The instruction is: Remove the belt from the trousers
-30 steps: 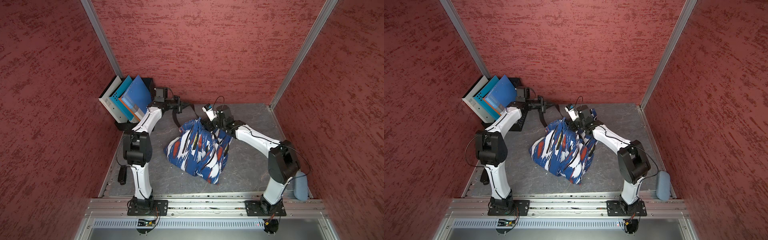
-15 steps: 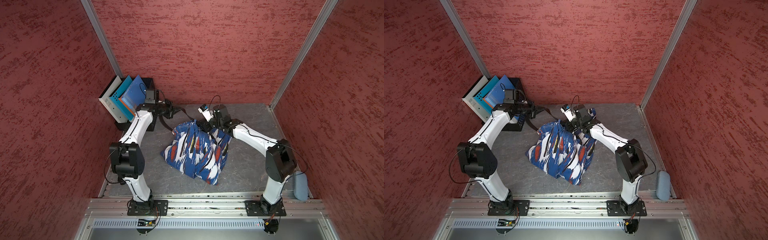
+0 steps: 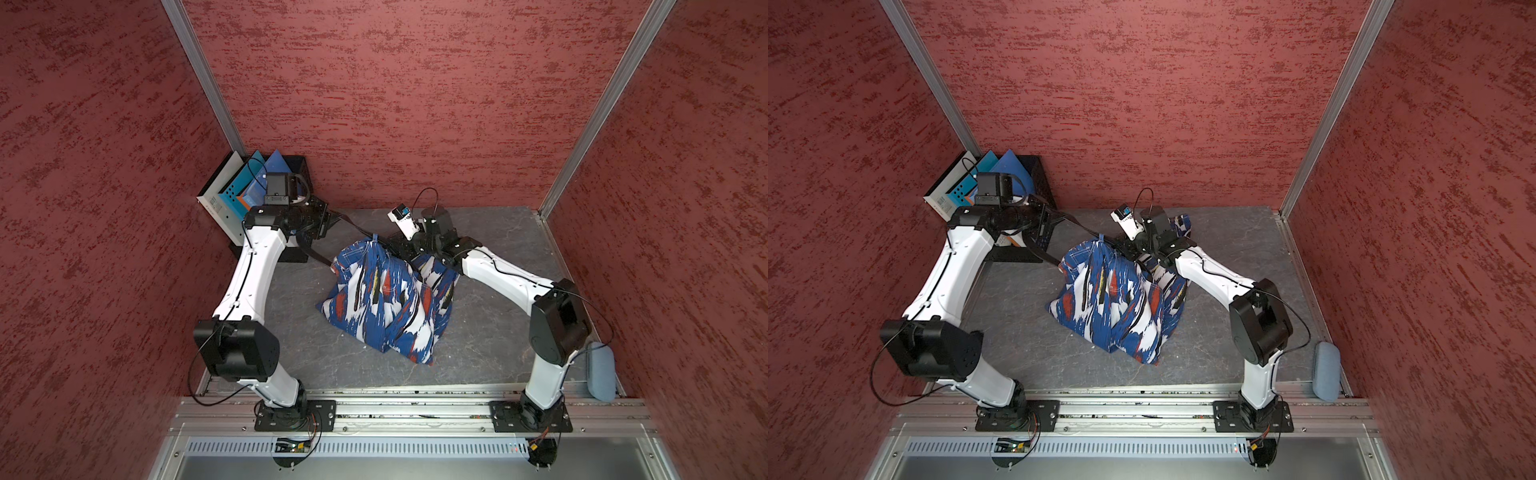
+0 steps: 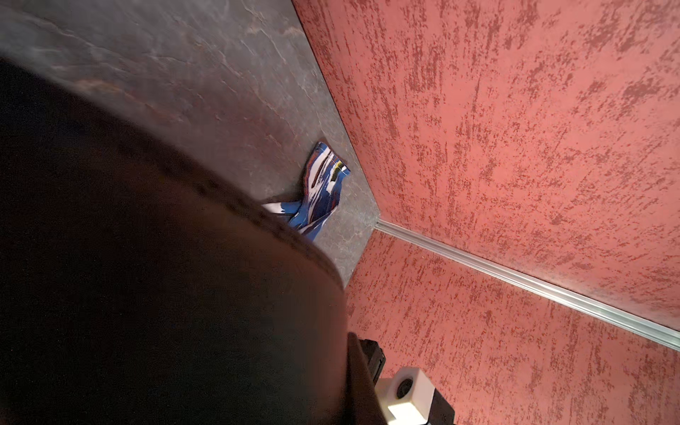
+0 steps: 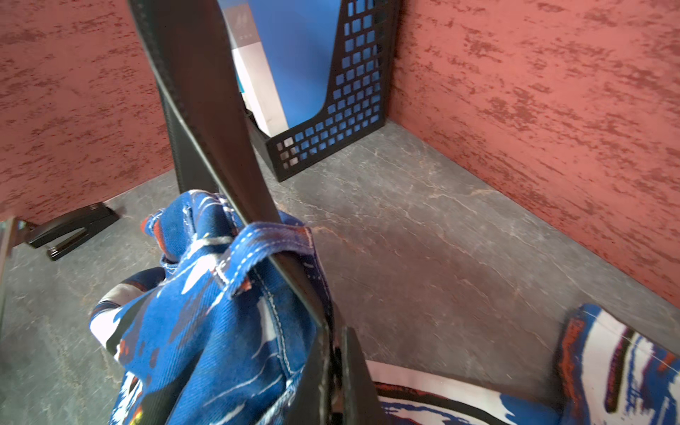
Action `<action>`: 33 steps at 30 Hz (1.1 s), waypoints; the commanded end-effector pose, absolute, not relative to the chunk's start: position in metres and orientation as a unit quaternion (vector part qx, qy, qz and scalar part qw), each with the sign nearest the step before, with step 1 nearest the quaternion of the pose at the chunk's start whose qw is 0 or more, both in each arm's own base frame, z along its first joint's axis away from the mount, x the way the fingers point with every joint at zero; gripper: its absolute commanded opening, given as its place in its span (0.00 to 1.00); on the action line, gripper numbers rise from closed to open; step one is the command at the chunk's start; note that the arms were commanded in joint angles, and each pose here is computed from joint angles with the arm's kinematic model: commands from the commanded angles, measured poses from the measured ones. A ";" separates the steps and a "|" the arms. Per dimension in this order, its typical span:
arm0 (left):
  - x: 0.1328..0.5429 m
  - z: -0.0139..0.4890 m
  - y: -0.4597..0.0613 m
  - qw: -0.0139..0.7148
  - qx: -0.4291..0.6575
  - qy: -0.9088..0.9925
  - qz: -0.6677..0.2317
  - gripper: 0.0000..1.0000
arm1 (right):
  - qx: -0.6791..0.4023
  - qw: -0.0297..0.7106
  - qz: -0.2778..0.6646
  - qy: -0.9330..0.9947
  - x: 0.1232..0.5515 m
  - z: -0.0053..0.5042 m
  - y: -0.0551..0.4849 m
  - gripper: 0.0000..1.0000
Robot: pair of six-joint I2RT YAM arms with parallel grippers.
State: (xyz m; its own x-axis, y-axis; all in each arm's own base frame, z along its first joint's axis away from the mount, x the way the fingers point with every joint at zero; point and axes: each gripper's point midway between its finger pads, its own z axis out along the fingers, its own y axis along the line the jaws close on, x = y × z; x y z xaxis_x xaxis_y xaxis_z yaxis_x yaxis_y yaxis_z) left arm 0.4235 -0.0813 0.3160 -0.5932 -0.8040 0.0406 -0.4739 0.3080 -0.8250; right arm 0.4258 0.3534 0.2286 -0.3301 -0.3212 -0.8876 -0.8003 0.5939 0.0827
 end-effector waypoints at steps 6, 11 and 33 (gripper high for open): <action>0.422 0.405 0.027 0.414 -0.442 0.687 -0.402 0.00 | -0.300 0.263 0.119 0.909 0.412 0.097 0.251 0.00; 0.412 0.416 0.050 0.426 -0.451 0.679 -0.392 0.00 | -0.294 0.263 0.116 0.912 0.409 0.095 0.245 0.00; 0.422 0.245 -0.026 0.295 -0.448 0.790 -0.295 0.00 | -0.215 0.256 0.388 0.859 0.390 0.204 0.338 0.24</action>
